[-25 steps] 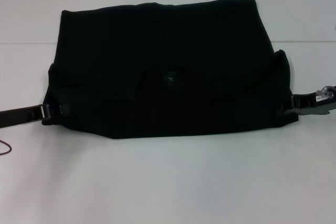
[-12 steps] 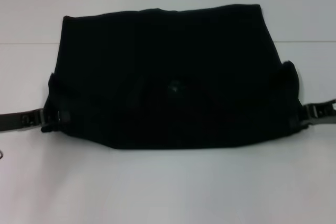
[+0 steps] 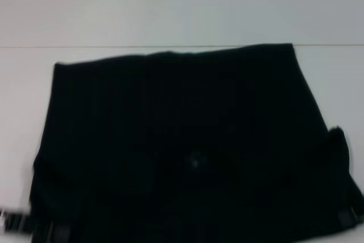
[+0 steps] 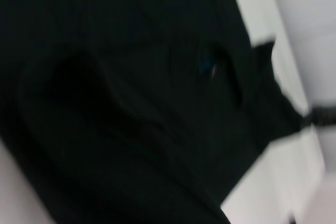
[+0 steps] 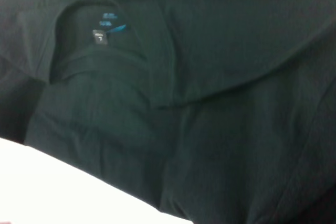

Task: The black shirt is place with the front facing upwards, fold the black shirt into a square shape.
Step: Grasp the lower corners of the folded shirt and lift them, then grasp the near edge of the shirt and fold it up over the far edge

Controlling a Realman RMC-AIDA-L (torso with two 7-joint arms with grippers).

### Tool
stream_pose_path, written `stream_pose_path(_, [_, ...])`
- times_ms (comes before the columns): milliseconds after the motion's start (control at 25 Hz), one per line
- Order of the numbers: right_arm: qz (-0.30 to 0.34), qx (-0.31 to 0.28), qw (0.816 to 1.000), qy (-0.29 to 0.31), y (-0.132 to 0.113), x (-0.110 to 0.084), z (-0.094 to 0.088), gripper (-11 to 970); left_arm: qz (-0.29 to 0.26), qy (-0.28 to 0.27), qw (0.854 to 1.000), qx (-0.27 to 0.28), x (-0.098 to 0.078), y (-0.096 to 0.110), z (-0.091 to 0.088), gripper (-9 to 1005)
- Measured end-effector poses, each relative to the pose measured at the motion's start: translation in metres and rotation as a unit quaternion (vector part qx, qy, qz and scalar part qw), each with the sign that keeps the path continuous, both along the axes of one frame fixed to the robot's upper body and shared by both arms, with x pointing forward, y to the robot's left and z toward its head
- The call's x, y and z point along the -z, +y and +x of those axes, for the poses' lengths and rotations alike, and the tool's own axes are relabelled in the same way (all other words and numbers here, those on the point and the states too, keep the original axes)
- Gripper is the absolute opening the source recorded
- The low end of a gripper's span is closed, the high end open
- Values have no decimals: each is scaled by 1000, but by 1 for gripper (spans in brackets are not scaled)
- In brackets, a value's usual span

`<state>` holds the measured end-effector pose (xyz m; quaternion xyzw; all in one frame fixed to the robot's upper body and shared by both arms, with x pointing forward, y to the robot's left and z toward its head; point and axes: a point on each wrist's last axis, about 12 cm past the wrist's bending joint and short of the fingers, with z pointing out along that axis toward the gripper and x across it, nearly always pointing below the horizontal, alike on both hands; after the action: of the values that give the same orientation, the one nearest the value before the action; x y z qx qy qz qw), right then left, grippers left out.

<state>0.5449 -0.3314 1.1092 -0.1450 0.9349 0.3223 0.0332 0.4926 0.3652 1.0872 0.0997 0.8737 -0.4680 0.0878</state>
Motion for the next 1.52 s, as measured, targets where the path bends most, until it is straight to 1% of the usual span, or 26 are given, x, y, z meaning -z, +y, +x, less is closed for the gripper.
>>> stream_pose_path(120, [19,-32,999,20,0,1,-13,46,14,52,997,57,-1,-1,-11,38])
stream_pose_path(160, [24,-40,999,24,1,1,-16,46,19,61,996,65,-1,-1,-12,38])
stream_pose_path(240, [27,-46,998,25,2,3,-18,46,24,70,995,73,-3,-2,-11,38])
stream_pose_path(360, [30,-37,999,12,2,8,-15,47,13,52,996,65,-7,-3,-5,38])
stream_pose_path(440, [41,-19,999,-3,2,8,-9,47,-7,24,999,46,-12,-5,3,38])
stream_pose_path(480, [49,-6,999,-14,2,6,-5,47,-15,13,999,37,-15,-5,7,38])
stream_pose_path(560, [73,24,996,-41,0,-1,4,46,-43,-23,999,4,-24,-7,20,38])
stream_pose_path(680, [126,92,983,-94,-8,-15,21,46,-59,-58,993,-79,-34,-3,42,38])
stream_pose_path(800, [177,171,958,-149,-15,-24,39,48,-48,-91,978,-182,-34,5,67,38])
stream_pose_path(880, [203,223,936,-182,-13,-22,51,50,-43,-112,963,-240,-30,8,78,38])
stream_pose_path(1000, [213,279,911,-217,0,-9,65,53,-42,-142,940,-306,-19,5,91,38])
stream_pose_path(1040, [208,291,905,-229,8,-2,70,54,-40,-155,932,-324,-15,2,94,38])
stream_pose_path(1120, [196,304,899,-248,23,7,76,57,-36,-174,919,-351,-8,-2,97,38])
stream_pose_path(1240, [165,328,884,-288,46,20,86,60,-30,-199,897,-394,1,-8,101,37])
stream_pose_path(1280, [160,333,880,-299,51,22,88,61,-28,-208,890,-405,3,-10,102,37])
stream_pose_path(1360, [145,349,868,-322,60,25,94,63,-25,-219,879,-422,8,-15,104,37])
stream_pose_path(1520, [126,358,857,-348,73,30,103,67,-13,-237,865,-442,14,-23,109,37])
